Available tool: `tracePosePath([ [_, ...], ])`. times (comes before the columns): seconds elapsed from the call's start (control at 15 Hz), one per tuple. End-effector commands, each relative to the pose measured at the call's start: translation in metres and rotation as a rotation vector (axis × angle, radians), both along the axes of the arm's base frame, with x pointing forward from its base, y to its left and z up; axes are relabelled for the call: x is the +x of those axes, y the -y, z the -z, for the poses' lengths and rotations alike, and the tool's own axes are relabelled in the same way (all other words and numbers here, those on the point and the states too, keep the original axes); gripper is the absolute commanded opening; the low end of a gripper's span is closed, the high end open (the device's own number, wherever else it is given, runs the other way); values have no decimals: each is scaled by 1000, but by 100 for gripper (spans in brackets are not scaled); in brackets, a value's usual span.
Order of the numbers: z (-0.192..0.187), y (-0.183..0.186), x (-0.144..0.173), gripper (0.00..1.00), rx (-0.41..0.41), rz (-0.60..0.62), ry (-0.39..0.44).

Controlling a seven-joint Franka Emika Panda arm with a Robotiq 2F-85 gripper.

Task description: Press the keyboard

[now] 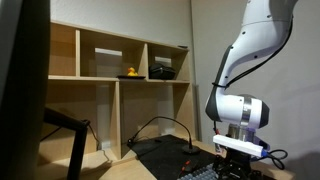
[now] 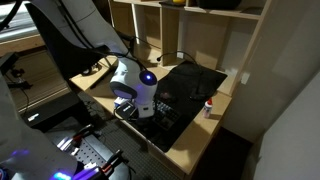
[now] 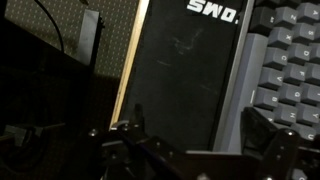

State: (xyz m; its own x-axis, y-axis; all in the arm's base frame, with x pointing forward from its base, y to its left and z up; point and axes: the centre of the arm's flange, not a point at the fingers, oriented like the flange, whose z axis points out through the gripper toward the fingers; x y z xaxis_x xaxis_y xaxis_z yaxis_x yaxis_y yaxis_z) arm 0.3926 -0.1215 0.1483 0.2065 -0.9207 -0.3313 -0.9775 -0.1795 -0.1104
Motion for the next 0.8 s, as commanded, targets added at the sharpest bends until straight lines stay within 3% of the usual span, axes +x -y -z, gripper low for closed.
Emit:
tracePosePath([
  [0.0, 0, 0, 0, 100, 0, 0, 1],
  [0.13, 0, 0, 0, 100, 0, 0, 1],
  [0.27, -38, 1, -14, 100, -67, 35, 132],
  [0.4, -64, -7, -39, 100, -76, -3, 130],
  [0.73, -60, -10, -45, 100, -67, -20, 133],
])
